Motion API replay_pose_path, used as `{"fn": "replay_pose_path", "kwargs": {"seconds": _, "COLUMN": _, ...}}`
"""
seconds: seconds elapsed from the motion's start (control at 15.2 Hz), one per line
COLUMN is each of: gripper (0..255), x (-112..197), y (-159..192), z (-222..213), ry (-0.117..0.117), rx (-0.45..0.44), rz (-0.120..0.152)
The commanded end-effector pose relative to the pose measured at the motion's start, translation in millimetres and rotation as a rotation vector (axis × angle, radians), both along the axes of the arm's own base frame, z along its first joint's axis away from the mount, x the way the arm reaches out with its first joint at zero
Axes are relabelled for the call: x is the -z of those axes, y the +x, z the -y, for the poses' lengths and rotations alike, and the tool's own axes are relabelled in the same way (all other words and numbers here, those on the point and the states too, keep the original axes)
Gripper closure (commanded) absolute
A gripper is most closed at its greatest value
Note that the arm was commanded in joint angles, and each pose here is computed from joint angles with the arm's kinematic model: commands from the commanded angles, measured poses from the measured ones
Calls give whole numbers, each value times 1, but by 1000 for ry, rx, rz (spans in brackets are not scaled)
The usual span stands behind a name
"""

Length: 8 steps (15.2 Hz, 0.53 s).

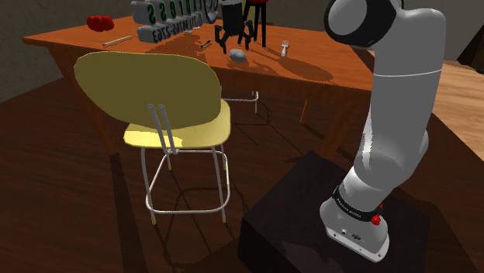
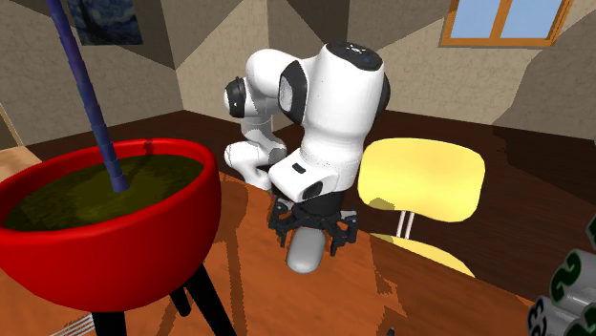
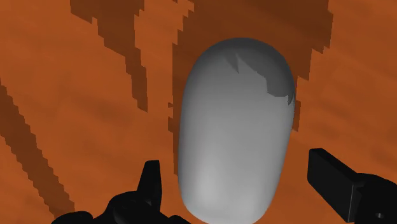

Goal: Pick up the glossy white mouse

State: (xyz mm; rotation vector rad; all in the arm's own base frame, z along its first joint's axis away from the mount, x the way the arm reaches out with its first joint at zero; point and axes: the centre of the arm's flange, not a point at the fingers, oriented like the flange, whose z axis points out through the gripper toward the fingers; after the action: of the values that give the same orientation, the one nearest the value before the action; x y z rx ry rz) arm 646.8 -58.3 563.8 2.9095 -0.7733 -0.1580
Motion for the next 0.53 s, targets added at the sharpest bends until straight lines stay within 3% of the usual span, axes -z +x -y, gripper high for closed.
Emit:
{"fn": "replay_pose_path", "kwargs": {"seconds": 0.0, "gripper": 0, "x": 8, "y": -1, "z": 1, "ry": 0, "rx": 0, "rz": 1}}
{"fn": "replay_pose_path", "kwargs": {"seconds": 0.07, "gripper": 0, "x": 8, "y": -1, "z": 1, "ry": 0, "rx": 0, "rz": 1}}
{"fn": "replay_pose_path", "kwargs": {"seconds": 0.13, "gripper": 255, "x": 8, "y": -2, "z": 0, "ry": 0, "rx": 0, "rz": 1}}
{"fn": "replay_pose_path", "kwargs": {"seconds": 0.46, "gripper": 255, "x": 8, "y": -2, "z": 0, "ry": 0, "rx": 0, "rz": 1}}
